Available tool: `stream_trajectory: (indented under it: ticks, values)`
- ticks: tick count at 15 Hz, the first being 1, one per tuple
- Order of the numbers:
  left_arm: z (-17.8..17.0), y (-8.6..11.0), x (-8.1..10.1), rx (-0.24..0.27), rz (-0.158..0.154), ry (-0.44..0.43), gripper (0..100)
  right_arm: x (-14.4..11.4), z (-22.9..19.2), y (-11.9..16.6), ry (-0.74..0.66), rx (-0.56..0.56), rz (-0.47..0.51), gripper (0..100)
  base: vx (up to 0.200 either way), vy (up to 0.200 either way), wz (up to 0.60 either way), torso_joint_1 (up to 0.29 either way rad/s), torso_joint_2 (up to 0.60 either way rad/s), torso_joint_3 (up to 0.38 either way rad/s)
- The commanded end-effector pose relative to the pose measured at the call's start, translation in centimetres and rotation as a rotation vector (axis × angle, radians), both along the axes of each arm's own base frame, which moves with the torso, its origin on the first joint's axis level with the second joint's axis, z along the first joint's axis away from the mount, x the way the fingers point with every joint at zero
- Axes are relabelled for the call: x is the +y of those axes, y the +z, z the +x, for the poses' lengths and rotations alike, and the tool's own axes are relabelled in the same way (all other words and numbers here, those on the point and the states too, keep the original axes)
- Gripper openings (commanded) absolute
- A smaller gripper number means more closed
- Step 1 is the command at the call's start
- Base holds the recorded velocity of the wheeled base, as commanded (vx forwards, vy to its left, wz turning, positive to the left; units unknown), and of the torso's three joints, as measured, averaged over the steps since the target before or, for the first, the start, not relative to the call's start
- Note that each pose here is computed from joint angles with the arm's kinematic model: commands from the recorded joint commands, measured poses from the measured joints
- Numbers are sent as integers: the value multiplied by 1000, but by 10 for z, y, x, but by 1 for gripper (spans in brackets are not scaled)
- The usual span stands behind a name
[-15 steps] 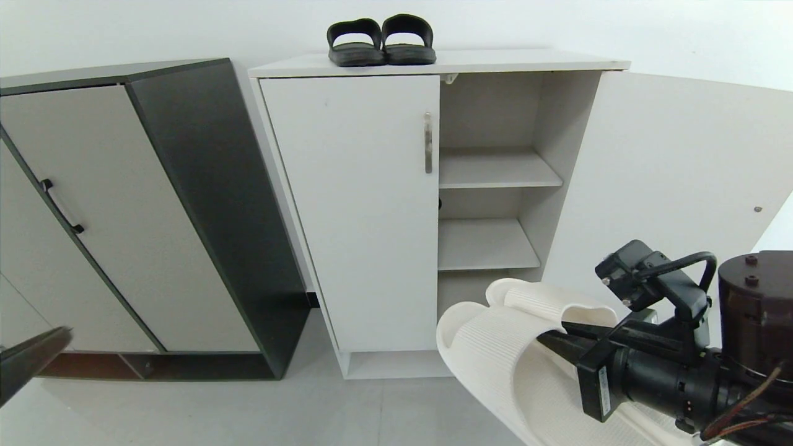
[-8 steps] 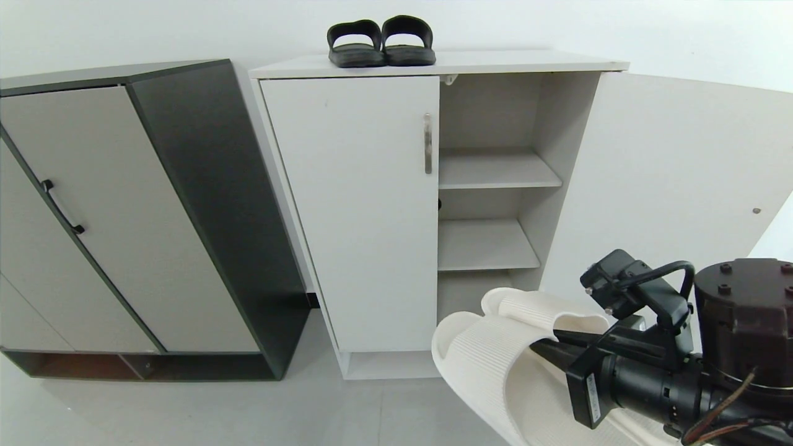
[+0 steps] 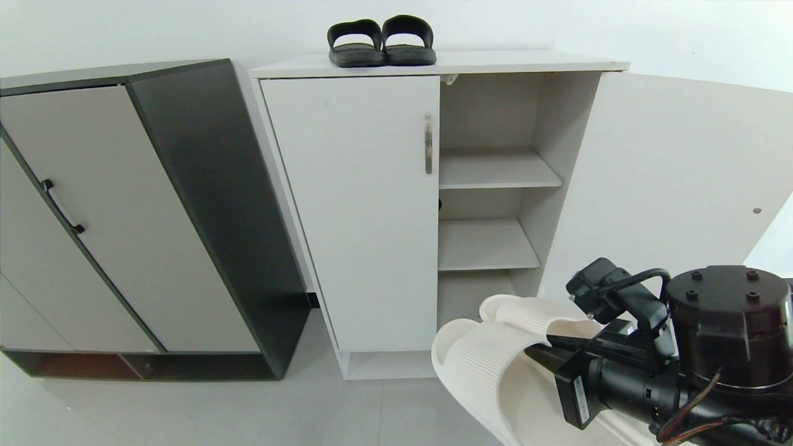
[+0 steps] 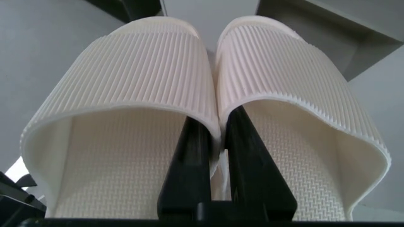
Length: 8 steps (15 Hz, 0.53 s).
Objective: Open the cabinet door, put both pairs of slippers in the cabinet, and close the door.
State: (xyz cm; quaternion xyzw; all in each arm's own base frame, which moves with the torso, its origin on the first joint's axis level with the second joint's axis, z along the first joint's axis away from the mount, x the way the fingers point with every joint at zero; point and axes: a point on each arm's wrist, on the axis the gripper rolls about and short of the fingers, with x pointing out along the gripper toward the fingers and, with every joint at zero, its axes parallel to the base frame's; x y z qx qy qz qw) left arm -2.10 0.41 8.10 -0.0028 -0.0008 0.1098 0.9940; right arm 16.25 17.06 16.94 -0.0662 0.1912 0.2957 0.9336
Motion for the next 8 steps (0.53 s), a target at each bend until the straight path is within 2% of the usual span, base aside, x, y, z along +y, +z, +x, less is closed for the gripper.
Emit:
stream_trajectory:
  ticks: [1, 3, 6, 8]
  values:
    - [-2, -7, -5, 34, 39, -270, 0, 1, 1, -1, 1, -2, 3, 0, 0, 0, 0, 0, 0, 0]
    - [-2, -5, -5, 7, 47, -271, 0, 1, 1, -1, 1, -5, 7, 0, 0, 0, 0, 0, 0, 0]
    - [-2, -6, -5, 7, 36, -271, 0, 3, 3, 2, -1, -12, 15, 0, 0, 0, 0, 0, 0, 0]
    - [-2, -6, -5, 8, 41, -271, 0, 4, 4, -2, 0, -2, 1, 0, 0, 0, 0, 0, 0, 0]
